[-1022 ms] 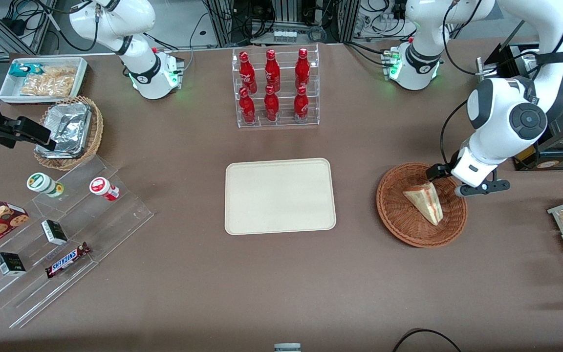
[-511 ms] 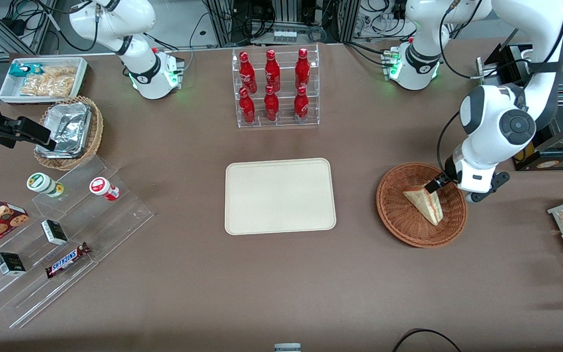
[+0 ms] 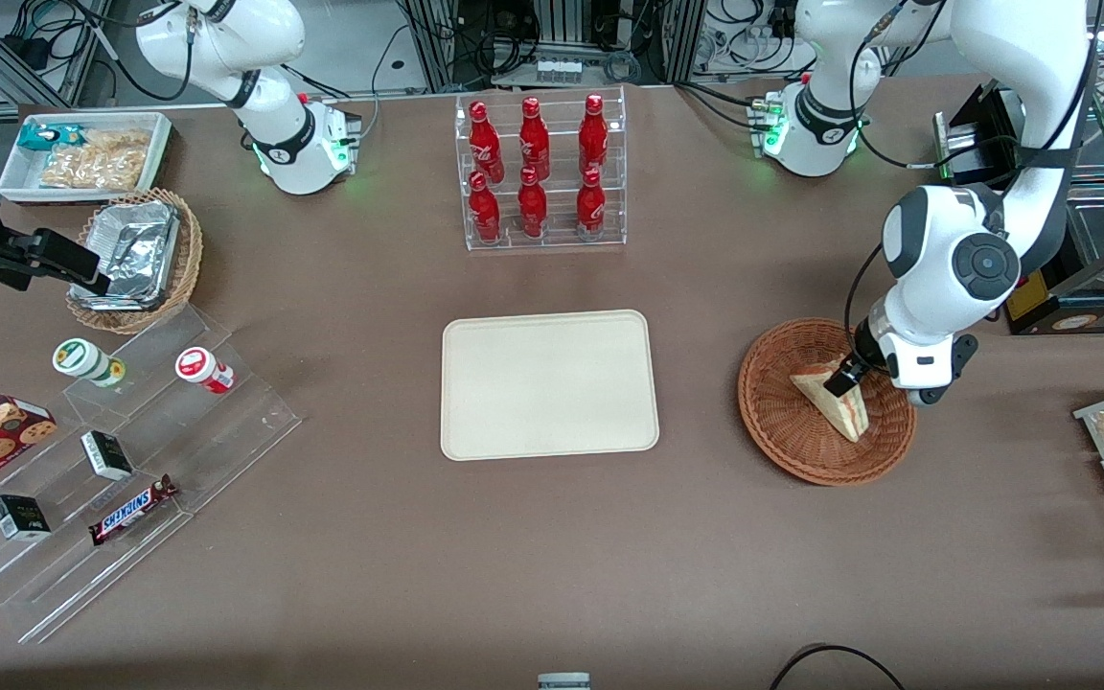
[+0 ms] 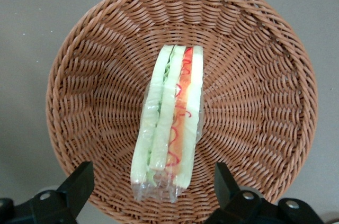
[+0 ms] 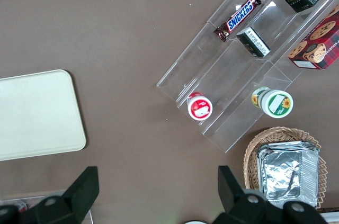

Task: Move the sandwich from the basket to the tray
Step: 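Close the left gripper on the sandwich's wrapped end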

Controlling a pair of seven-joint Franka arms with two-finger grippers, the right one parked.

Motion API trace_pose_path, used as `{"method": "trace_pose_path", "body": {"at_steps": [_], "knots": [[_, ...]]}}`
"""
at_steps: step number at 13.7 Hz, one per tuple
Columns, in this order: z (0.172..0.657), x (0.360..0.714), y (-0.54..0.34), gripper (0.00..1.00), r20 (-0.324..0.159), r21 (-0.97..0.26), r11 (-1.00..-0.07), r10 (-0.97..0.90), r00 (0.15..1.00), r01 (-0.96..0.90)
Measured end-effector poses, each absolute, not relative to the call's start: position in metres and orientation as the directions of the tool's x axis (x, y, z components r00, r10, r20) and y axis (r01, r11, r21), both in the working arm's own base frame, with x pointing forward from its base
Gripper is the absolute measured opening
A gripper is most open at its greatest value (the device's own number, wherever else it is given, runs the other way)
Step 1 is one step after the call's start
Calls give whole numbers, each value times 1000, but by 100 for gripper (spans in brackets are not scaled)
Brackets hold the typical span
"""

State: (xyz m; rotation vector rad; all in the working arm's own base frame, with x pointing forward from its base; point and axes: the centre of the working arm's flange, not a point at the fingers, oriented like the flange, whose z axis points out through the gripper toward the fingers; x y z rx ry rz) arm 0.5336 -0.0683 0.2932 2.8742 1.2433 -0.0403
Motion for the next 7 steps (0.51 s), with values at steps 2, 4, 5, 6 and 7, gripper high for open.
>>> {"method": "trace_pose_path", "body": {"at_steps": [2,4,5,6,7], "knots": [[282,536,-69,100,-24,7,-682,731,682,731],[268,537,-69,100,-28,8,-681,732,681,732],[261,537,-69,100,-30,7,-681,732,680,733],[255,537,-69,100,-34,4,-680,732,680,733],[250,537,-69,100,-38,0,-680,732,680,733]]}}
